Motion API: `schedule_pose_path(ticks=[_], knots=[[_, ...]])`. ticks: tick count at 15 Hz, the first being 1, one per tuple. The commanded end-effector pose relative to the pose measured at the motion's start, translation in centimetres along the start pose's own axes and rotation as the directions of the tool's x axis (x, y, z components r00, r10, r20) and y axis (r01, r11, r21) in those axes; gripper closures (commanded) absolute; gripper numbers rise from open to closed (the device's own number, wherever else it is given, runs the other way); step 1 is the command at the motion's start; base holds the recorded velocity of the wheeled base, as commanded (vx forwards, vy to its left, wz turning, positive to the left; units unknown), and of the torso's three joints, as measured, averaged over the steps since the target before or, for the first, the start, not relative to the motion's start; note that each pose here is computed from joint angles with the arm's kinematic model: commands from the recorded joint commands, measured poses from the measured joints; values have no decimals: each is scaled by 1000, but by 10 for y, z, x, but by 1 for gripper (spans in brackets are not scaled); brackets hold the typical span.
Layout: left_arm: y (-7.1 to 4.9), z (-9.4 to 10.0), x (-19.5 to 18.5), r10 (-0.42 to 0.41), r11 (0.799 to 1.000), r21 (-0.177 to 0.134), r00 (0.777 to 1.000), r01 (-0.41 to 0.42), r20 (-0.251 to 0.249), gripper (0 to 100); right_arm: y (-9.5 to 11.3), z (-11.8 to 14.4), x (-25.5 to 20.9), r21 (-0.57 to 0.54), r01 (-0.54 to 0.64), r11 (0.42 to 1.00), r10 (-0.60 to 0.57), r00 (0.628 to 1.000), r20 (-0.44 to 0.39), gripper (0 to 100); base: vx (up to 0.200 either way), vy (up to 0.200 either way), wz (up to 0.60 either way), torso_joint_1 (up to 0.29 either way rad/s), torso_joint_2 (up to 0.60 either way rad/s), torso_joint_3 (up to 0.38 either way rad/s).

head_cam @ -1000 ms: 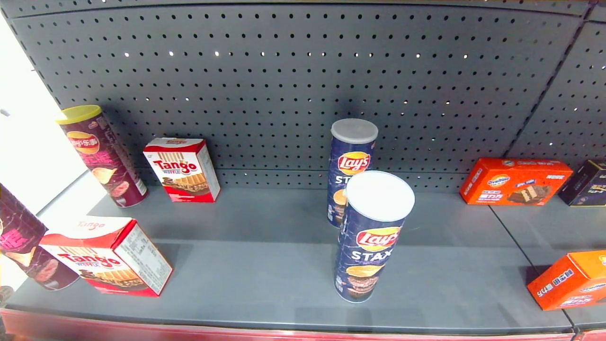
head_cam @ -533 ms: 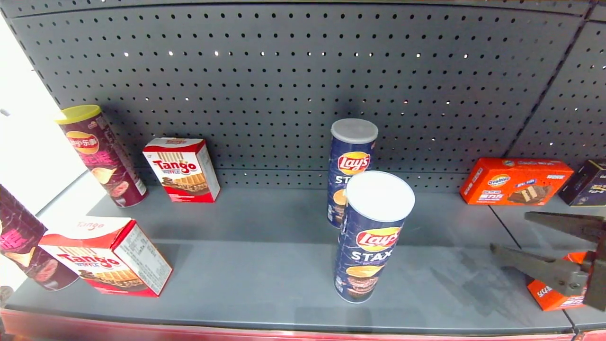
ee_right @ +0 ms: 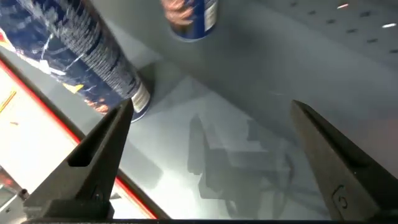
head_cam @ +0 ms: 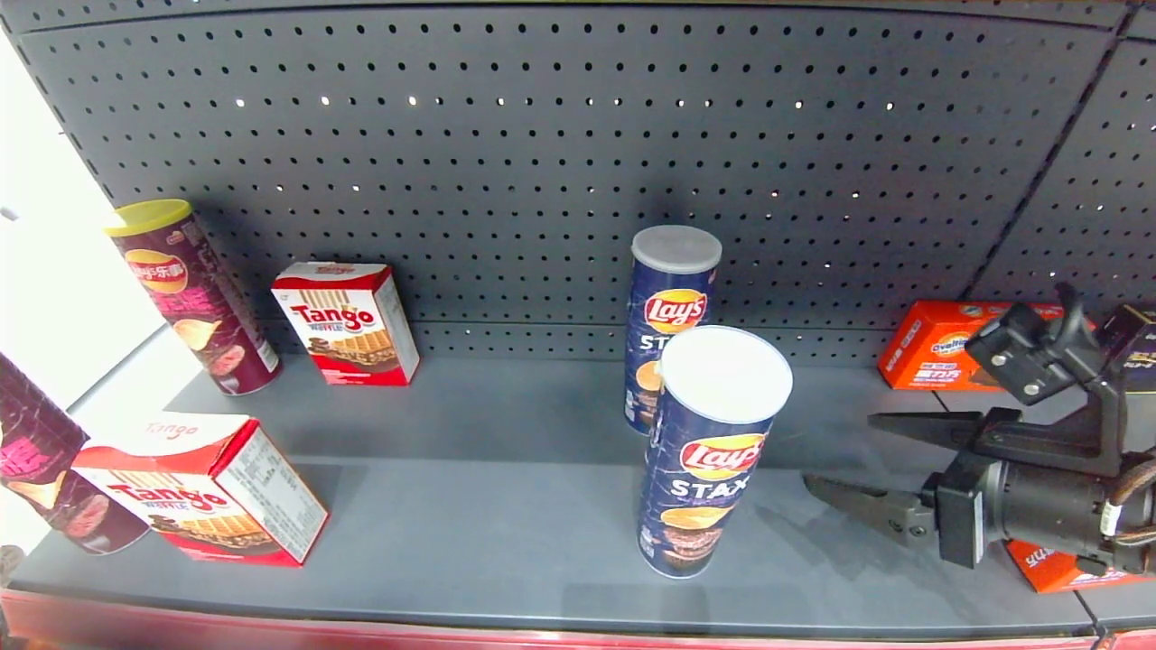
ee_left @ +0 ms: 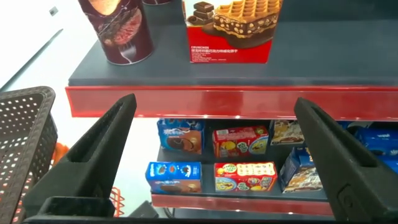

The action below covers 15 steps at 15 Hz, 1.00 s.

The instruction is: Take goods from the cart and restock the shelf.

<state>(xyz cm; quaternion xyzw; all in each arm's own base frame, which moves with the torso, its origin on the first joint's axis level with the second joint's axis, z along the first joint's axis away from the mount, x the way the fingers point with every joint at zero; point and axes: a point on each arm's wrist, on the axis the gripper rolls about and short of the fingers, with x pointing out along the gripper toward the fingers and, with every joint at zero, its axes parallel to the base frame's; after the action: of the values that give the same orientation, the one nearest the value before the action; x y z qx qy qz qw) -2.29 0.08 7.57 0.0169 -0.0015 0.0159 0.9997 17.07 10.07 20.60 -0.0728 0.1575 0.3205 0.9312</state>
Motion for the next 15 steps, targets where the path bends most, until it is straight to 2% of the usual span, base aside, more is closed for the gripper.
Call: schedule_pose_path(ticks=[1, 15], knots=[[0, 0, 0, 0, 1000, 0, 1000, 0, -2, 0, 4, -2, 14, -4, -27, 1000, 26, 999, -35, 0, 0, 0, 0, 0, 0, 0], [0, 0, 0, -10, 1000, -3, 1000, 10, -2, 0, 12, 3, 43, -48, -41, 998, 38, 996, -78, 0, 0, 0, 0, 0, 0, 0]])
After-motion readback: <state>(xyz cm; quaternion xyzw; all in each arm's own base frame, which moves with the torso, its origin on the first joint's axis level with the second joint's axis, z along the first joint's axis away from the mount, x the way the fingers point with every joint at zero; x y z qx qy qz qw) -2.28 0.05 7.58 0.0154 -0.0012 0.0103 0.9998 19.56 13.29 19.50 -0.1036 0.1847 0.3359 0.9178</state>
